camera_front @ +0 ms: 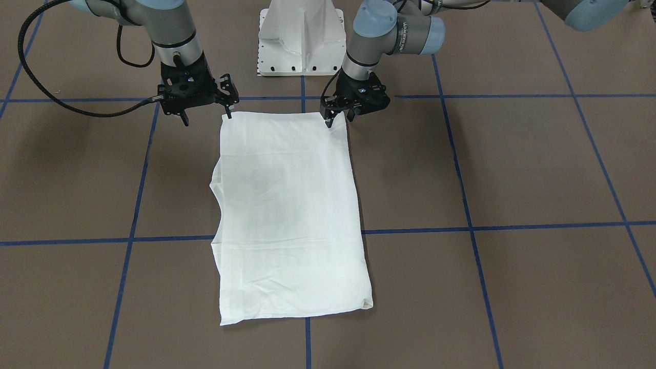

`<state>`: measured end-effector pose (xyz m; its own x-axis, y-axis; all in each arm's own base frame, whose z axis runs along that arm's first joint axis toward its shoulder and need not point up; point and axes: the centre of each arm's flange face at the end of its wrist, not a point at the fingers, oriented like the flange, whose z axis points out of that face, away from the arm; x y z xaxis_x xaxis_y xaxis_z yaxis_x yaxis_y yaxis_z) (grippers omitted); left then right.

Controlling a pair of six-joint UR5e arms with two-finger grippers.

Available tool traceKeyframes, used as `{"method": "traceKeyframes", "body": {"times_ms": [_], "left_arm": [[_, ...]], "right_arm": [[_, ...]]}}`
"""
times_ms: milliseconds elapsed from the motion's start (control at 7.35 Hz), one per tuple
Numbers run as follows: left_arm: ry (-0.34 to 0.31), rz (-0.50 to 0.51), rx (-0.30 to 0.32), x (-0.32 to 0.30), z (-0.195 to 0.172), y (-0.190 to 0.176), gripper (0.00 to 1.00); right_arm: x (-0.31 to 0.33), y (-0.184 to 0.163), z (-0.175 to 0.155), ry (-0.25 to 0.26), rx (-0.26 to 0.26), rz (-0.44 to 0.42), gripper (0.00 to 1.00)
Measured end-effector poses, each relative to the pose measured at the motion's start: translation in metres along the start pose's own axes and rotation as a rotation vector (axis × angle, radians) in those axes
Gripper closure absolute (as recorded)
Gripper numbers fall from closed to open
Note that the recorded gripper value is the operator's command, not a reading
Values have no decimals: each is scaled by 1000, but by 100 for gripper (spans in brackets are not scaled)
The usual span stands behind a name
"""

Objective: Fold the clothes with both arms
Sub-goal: 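Lower the left gripper onto the shirt edge while the right gripper moves nearer the robot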

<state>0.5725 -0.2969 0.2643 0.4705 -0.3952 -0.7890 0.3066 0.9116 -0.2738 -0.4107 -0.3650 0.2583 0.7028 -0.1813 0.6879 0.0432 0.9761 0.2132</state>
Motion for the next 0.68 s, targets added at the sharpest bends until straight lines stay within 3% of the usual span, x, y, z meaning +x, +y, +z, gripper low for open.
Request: {"method": "traceKeyframes", "body": {"times_ms": [680], "left_arm": [[0,1,-10,2,0,5,33]], "right_arm": [[1,0,1,2,-2,2,0]]}}
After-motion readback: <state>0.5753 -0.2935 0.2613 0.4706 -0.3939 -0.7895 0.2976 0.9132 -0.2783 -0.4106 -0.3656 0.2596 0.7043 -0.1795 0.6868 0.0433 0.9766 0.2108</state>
